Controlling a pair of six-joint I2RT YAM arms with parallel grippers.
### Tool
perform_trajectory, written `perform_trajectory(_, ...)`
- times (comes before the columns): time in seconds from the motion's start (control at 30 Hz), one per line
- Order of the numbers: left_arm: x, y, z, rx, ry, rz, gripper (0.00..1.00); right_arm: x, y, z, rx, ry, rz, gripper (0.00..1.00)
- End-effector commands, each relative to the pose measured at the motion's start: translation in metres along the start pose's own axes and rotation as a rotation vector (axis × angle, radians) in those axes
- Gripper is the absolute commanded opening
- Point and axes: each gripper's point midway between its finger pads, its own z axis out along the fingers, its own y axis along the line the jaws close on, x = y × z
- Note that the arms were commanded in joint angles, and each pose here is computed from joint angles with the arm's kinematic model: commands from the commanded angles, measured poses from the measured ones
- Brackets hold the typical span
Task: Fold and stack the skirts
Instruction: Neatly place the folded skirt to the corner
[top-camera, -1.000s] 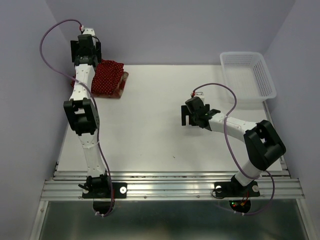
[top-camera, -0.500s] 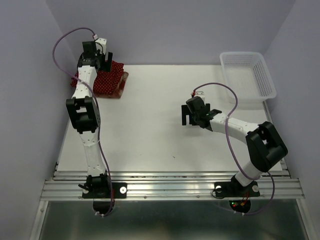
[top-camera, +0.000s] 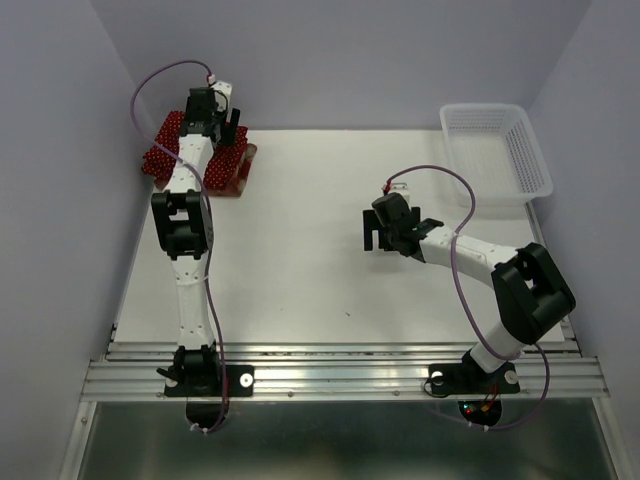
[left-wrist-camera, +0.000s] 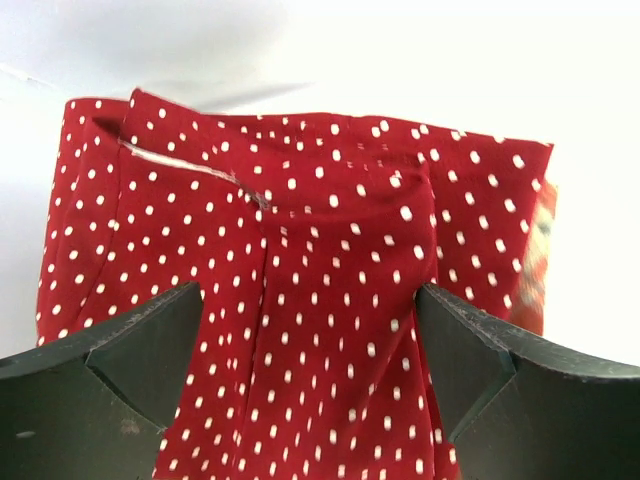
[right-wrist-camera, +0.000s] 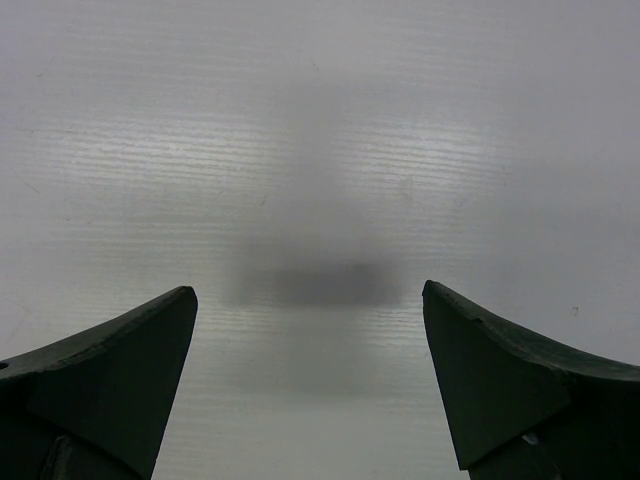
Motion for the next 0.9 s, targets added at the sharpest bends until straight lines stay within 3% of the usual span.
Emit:
perform_trajectory(0.0,-0.023,0.025,0.007,-0.11,-0.075,-0.023,0.99,-0.008,-0.004,0.001,0.024,-0.019,0.005,1.0)
perform_trajectory(0.33,-0.037,-0.02,0.038,0.064,-0.222,-0.125,0.99,-0.003,-0.005,0.004,0.037,0.006,0.003,1.0)
perform_trajectory(0.5,-0.046,-0.019,0.045,0.033,-0.261,-0.174,0.99,0.002,-0.006,0.002,0.037,0.018,0.009,1.0)
perform_trajectory(0.7,-0.084,0.019,-0.013,-0.089,-0.3,-0.209,0.99,-0.004,-0.003,-0.011,-0.006,0.005,0.016,1.0)
perform_trajectory(0.87,-0.135,0.063,-0.111,-0.199,-0.371,-0.29,0.99,-0.016,0.003,-0.034,-0.084,-0.033,0.031,1.0)
